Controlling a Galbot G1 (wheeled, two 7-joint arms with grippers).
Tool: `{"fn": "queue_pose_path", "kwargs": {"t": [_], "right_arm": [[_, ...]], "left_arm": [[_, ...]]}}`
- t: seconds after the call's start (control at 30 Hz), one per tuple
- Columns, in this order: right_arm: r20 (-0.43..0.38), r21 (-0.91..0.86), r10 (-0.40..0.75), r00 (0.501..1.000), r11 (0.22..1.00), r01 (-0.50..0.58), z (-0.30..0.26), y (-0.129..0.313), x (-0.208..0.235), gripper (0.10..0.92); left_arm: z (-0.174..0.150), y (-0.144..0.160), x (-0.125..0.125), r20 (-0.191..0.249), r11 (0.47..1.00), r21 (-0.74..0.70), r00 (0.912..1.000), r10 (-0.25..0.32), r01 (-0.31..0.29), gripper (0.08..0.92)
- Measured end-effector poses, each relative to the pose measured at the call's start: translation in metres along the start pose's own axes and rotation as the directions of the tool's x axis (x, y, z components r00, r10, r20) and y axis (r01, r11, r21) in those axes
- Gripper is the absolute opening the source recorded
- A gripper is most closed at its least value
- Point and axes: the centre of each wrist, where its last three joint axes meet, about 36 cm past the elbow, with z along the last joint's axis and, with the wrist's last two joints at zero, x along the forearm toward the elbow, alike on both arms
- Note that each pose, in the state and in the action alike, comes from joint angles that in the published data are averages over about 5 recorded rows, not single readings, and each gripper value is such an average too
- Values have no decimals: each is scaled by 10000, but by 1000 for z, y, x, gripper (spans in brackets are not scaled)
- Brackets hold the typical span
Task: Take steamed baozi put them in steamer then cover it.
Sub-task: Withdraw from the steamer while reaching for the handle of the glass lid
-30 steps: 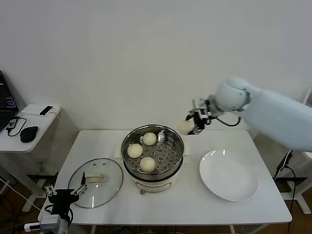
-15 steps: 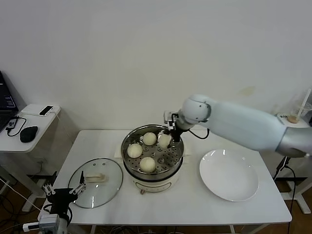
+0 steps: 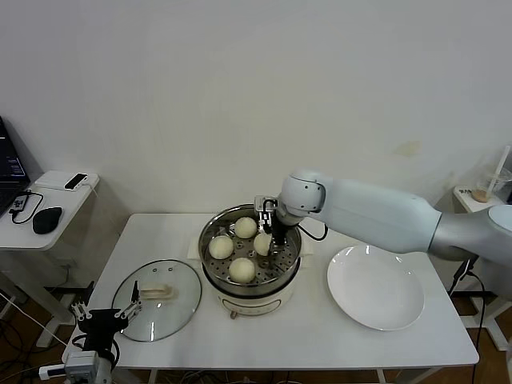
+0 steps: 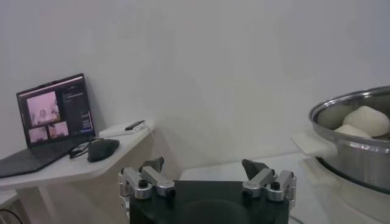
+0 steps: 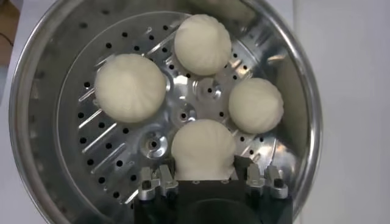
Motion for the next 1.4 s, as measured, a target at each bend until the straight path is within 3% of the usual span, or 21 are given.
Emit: {"fn": "queue_pose_path", "kwargs": {"t": [0.23, 0.53, 0.8, 0.97, 1.13, 1.4], "right_arm": [[-30, 2, 161, 9999, 9999, -161, -2, -1, 9, 810], [498, -114, 808, 9955, 9967, -804, 11, 2, 47, 823], [2052, -1239, 2947, 9333, 9537, -2739, 48, 35, 57, 823], [3301, -2576, 4734, 8166, 8775, -4046, 79, 68, 44, 823], [4243, -4313, 6493, 6312, 7578, -4896, 104, 101, 30, 823], [4389, -7017, 8340, 3344, 5506, -4522, 149, 162, 4, 823]], "left_arm": [[-1, 0, 0, 37, 10000, 16, 10000, -3, 3, 823], [-3, -3, -2, 107, 10000, 89, 9999, 26, -27, 823], [0, -4, -5, 207, 9998, 115, 9997, 151, -154, 823], [3, -6, -6, 298, 9996, 141, 9992, 255, -259, 823], [7, -7, -8, 407, 9995, 54, 9987, 321, -324, 823], [21, -7, -12, 501, 9969, -723, 9981, 354, -317, 823]]}}
